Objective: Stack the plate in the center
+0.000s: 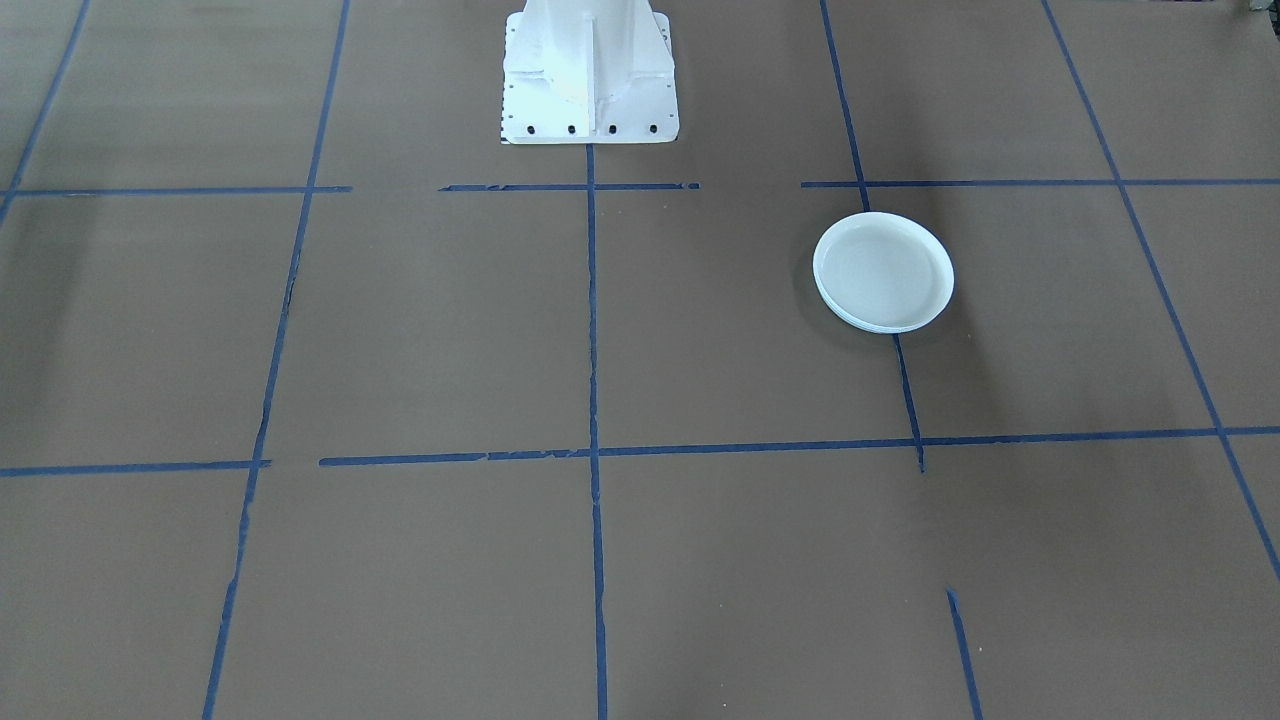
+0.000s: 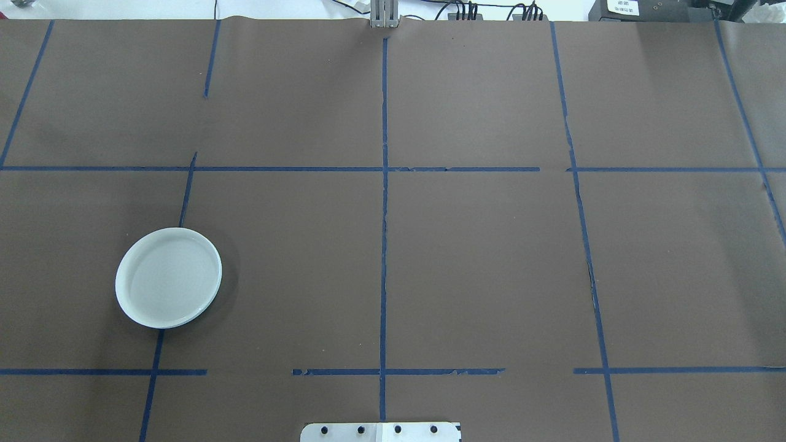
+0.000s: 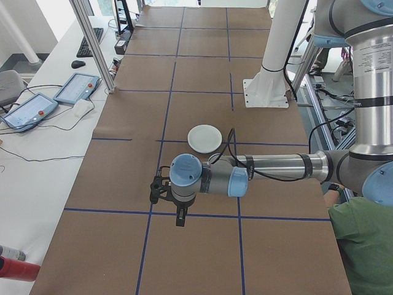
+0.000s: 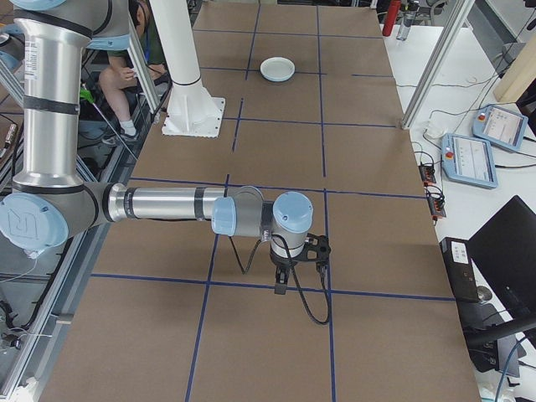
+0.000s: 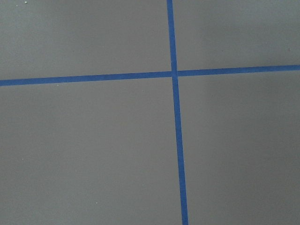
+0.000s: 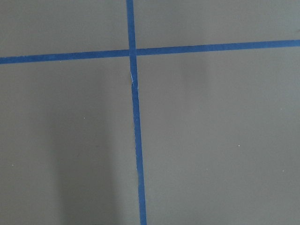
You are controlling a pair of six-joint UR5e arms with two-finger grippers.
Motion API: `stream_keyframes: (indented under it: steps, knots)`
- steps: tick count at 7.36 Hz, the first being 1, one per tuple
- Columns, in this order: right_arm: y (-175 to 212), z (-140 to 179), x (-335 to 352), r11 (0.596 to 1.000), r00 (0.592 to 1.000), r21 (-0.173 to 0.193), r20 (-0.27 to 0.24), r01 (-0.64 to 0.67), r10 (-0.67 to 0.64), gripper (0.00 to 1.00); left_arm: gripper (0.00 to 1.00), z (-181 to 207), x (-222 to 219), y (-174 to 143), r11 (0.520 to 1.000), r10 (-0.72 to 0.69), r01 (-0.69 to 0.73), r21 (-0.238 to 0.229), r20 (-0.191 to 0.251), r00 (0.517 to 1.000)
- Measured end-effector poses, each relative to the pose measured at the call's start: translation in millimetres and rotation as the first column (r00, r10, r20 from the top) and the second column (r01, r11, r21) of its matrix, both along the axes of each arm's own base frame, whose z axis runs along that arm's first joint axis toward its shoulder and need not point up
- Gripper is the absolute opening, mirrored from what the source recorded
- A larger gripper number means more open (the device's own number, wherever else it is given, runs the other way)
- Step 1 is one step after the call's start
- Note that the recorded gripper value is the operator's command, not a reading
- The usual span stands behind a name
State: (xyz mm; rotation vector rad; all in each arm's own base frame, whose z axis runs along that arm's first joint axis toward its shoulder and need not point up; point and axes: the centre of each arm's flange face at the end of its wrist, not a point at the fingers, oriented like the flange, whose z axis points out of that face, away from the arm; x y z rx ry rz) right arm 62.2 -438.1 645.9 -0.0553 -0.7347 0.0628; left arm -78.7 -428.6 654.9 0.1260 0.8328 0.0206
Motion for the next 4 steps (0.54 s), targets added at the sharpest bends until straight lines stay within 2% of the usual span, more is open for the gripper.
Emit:
stream_keyframes:
  steps: [4]
  knots:
    - [0.0, 0.0, 0.1, 1.000, 1.000, 0.000, 0.000, 0.000, 0.000, 1.00, 1.00, -2.7, -0.1, -2.1, 1.000, 0.000, 0.000, 0.007, 0.000, 1.000]
